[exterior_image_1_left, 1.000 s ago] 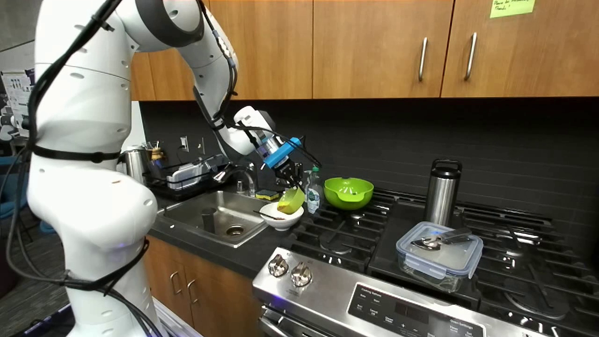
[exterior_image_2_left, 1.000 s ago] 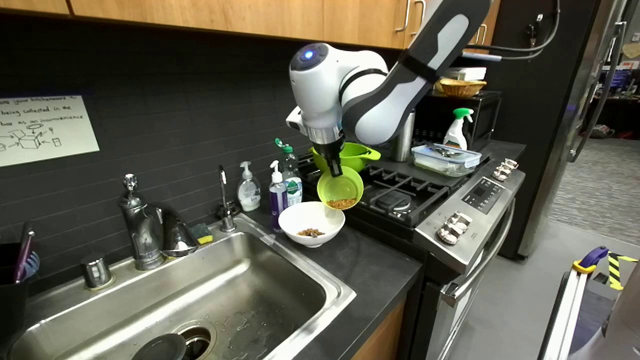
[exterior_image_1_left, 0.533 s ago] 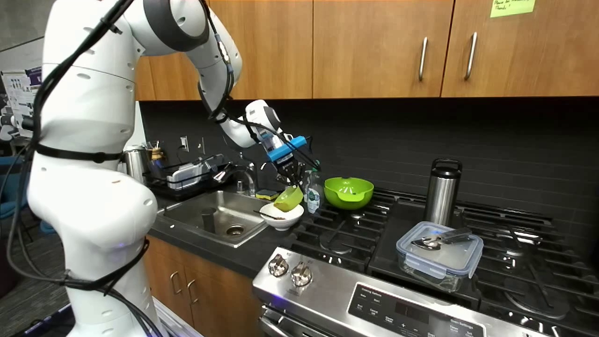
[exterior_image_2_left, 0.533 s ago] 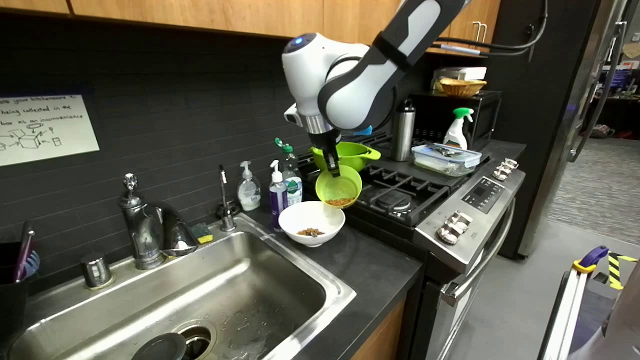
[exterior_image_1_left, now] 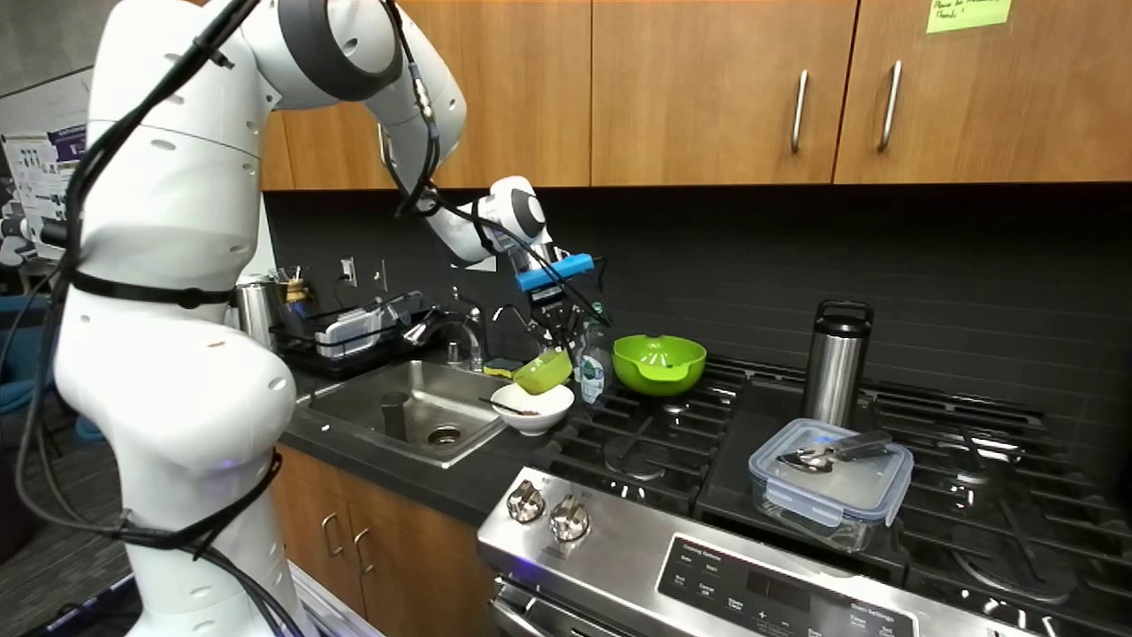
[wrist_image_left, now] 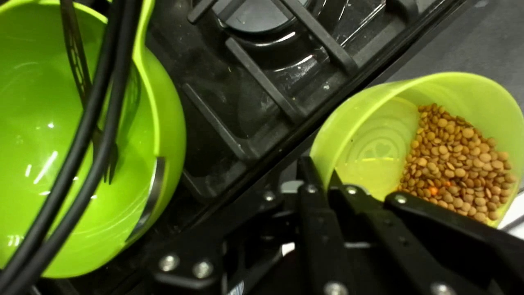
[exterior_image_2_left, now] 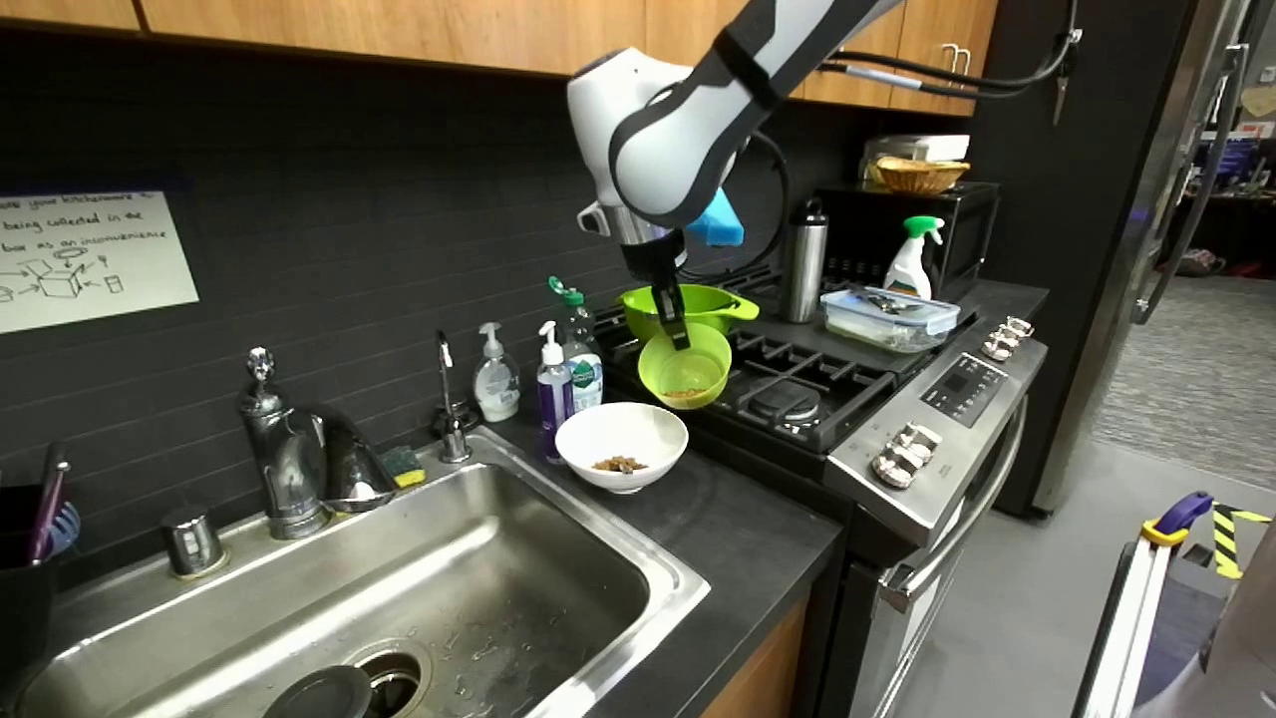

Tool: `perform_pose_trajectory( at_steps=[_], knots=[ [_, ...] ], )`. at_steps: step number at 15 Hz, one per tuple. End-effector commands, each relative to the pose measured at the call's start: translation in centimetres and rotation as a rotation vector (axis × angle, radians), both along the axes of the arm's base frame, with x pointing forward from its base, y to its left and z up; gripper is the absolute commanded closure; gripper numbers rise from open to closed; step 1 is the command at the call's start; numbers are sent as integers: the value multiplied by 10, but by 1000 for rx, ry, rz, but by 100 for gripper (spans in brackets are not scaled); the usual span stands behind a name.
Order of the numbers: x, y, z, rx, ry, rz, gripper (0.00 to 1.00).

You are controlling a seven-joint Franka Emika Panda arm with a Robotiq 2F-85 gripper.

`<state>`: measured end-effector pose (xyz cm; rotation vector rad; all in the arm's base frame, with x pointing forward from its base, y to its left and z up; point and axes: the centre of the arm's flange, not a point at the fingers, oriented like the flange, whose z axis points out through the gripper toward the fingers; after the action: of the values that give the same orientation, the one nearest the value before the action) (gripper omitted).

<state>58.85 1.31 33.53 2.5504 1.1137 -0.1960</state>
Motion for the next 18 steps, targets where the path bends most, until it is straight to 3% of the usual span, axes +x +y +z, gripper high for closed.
perform_pose_trajectory(
  at_steps=[1, 10, 18],
  knots=[
    [15, -24, 14, 33, 49, -33, 99],
    [-3, -57, 25, 121, 194, -22, 99],
    [-20, -104, 25, 143, 253, -28, 99]
  ],
)
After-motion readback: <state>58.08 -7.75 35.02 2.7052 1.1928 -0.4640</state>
